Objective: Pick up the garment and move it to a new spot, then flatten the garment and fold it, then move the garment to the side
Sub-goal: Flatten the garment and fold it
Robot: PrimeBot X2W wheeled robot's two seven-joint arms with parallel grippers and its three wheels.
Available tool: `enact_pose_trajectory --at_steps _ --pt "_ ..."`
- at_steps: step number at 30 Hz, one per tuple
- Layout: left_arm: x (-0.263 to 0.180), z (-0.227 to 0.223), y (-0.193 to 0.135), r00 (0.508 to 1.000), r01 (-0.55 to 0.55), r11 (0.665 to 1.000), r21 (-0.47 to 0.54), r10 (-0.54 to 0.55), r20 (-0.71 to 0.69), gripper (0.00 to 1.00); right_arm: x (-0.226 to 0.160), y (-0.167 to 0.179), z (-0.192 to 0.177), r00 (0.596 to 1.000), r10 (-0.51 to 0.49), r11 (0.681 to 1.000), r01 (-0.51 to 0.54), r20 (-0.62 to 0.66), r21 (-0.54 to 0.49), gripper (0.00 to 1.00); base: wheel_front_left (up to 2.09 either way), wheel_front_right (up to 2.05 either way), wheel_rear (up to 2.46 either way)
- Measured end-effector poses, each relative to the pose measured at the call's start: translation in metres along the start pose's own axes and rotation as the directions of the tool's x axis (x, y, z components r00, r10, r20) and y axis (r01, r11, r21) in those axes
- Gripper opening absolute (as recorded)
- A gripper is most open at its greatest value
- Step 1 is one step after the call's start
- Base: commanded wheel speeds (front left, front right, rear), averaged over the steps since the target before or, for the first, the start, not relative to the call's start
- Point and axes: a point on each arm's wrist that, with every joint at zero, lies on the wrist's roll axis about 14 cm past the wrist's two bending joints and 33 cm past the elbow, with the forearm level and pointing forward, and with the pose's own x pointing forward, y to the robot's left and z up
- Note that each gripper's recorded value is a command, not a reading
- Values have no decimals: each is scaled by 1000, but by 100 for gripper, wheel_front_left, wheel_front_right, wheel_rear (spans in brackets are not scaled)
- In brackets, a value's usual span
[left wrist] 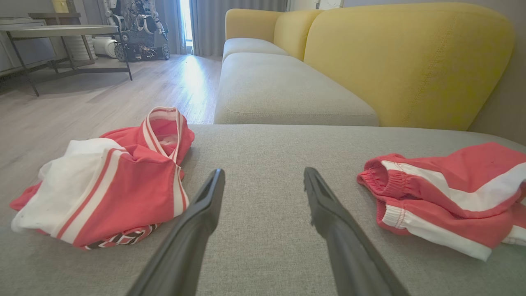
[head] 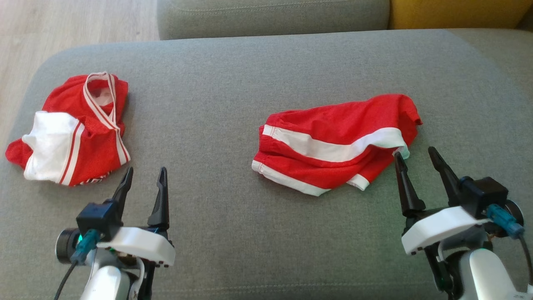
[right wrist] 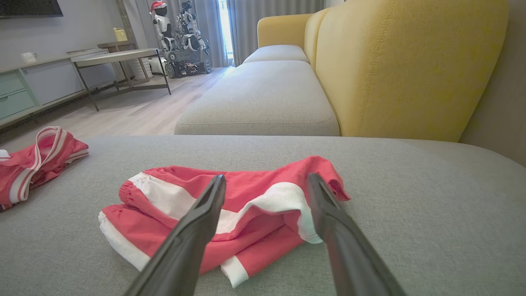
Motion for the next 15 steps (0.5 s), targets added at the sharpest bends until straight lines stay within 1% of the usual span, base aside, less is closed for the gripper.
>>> enact_pose_trajectory --at_steps 9,13,15 --pt "1 -2 0 1000 7 1000 5 -7 -13 100 1 1 -1 1000 2 1000 -2 -2 8 100 0 0 0" --pt "5 -10 -10 997 53 999 -2 -53 -51 100 3 0 -5 1000 2 1000 -2 -14 11 100 0 0 0" --pt "12 -11 -17 995 79 997 -22 -80 -63 100 4 -1 -8 1000 -2 1000 3 -22 13 100 0 0 0"
